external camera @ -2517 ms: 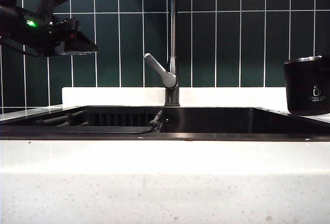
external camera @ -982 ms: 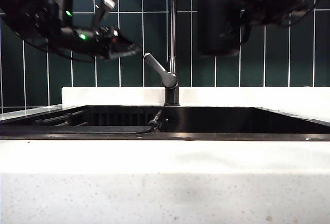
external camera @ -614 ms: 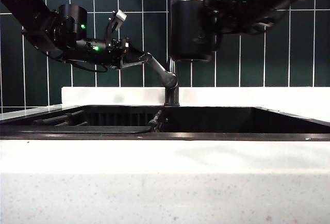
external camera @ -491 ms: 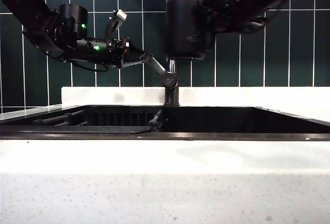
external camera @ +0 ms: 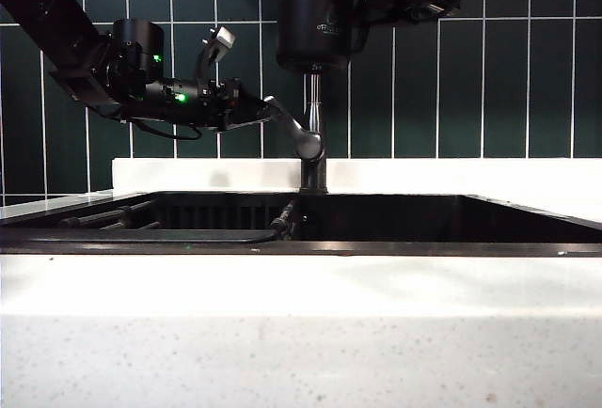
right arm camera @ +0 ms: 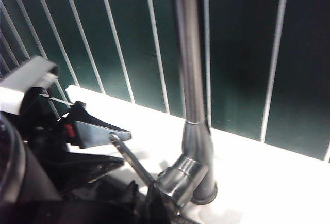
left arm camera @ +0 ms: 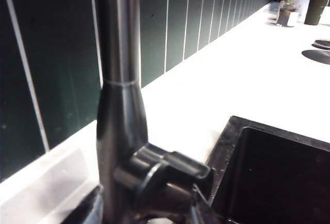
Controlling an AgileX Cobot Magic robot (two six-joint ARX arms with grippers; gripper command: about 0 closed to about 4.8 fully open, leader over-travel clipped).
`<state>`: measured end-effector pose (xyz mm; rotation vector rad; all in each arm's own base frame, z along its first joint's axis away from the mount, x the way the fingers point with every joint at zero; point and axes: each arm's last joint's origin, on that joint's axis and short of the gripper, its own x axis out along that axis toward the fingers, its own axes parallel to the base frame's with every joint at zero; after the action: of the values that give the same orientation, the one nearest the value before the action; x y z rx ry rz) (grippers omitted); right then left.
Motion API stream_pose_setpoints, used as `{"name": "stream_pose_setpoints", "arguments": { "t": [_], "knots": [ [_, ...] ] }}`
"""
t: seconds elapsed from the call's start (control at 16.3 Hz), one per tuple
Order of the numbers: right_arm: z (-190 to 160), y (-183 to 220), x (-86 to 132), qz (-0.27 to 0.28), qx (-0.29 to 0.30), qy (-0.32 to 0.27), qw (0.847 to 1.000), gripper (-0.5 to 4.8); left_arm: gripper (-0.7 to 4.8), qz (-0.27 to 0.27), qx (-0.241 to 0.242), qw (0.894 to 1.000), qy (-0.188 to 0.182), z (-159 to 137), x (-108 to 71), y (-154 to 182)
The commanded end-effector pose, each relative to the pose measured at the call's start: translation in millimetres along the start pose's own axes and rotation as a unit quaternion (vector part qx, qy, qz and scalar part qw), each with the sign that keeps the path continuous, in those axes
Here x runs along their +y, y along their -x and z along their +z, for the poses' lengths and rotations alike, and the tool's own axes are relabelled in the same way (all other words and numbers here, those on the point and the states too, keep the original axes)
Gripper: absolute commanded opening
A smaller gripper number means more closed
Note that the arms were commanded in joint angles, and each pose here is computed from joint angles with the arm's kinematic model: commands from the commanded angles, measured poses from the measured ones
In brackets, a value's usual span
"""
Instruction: Pick up the mug next to the sink, go to the faucet to get some water, pour the water into the sink, and finally put the mug back to its place.
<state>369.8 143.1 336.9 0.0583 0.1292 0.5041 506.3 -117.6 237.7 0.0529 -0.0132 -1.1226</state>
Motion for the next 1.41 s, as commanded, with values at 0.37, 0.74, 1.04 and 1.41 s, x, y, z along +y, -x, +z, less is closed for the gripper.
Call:
{"name": "stream_pose_setpoints", "arguments": {
  "t": [0.37,0.74,1.04,1.41],
  "knots": [
    [5.6,3.0,2.0,0.013,-0.005,-0.002,1.0,-0.01,2.1,-0.104,-0.035,0.994,0.003,16.5,-10.5,-4.5],
    [1.6,3.1,1.9,0.017,0.016,0.008,1.0,-0.01,2.09,-0.146,-0.027,0.988,0.033,15.7,-12.7,-3.8],
    [1.6,3.1,1.9,0.017,0.016,0.01,1.0,-0.01,2.09,-0.168,-0.018,0.984,0.049,13.3,-13.6,-3.1],
    [1.1,3.0,1.9,0.017,0.018,0.018,1.0,-0.01,2.1,-0.149,-0.017,0.988,0.049,12.1,-11.8,-2.5]
  ]
}}
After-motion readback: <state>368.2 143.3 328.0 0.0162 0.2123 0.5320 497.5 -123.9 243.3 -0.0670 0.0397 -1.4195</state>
